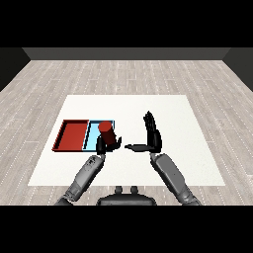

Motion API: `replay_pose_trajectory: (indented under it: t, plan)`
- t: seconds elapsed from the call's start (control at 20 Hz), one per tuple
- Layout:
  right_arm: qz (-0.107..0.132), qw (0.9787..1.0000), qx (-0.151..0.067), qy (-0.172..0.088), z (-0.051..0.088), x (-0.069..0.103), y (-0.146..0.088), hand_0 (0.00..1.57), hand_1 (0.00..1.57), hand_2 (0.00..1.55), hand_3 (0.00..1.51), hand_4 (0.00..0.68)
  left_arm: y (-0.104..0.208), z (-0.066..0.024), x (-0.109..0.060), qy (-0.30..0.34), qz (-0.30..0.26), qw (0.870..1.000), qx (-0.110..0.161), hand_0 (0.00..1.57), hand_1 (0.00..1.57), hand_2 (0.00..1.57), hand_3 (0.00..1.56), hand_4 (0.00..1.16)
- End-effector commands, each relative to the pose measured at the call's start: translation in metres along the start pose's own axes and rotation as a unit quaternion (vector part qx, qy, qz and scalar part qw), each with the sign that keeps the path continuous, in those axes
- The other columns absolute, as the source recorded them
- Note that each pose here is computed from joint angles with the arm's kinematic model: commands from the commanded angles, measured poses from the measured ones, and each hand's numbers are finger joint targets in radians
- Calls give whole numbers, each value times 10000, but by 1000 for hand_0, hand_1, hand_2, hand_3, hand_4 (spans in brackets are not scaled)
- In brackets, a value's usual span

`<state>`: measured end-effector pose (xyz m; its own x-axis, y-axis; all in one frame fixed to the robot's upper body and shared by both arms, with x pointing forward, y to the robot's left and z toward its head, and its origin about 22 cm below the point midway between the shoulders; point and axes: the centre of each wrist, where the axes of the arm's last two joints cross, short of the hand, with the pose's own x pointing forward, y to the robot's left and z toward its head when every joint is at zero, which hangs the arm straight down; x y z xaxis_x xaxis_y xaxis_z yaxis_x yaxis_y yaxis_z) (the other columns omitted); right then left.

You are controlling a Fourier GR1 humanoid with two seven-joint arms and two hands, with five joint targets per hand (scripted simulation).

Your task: Pick the red can and put it in the red box

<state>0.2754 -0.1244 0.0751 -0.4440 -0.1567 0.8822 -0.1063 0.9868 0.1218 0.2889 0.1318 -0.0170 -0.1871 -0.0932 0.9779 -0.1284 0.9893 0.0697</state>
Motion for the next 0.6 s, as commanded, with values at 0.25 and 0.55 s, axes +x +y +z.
replay_pose_trajectory:
  t: [0.25, 0.55]
  plan:
    - [624, 9950, -699, 358, 600, 49, -827, 0, 0, 0, 0, 0, 797, -492, 246, -354, -1156, 9915, 481, 1571, 1571, 1568, 1467, 1116]
    - [953, 9908, -862, 435, 682, 188, -1245, 0, 0, 0, 0, 0, 1404, -686, 85, 159, -1739, 9786, 1091, 1571, 1571, 1555, 1462, 1091]
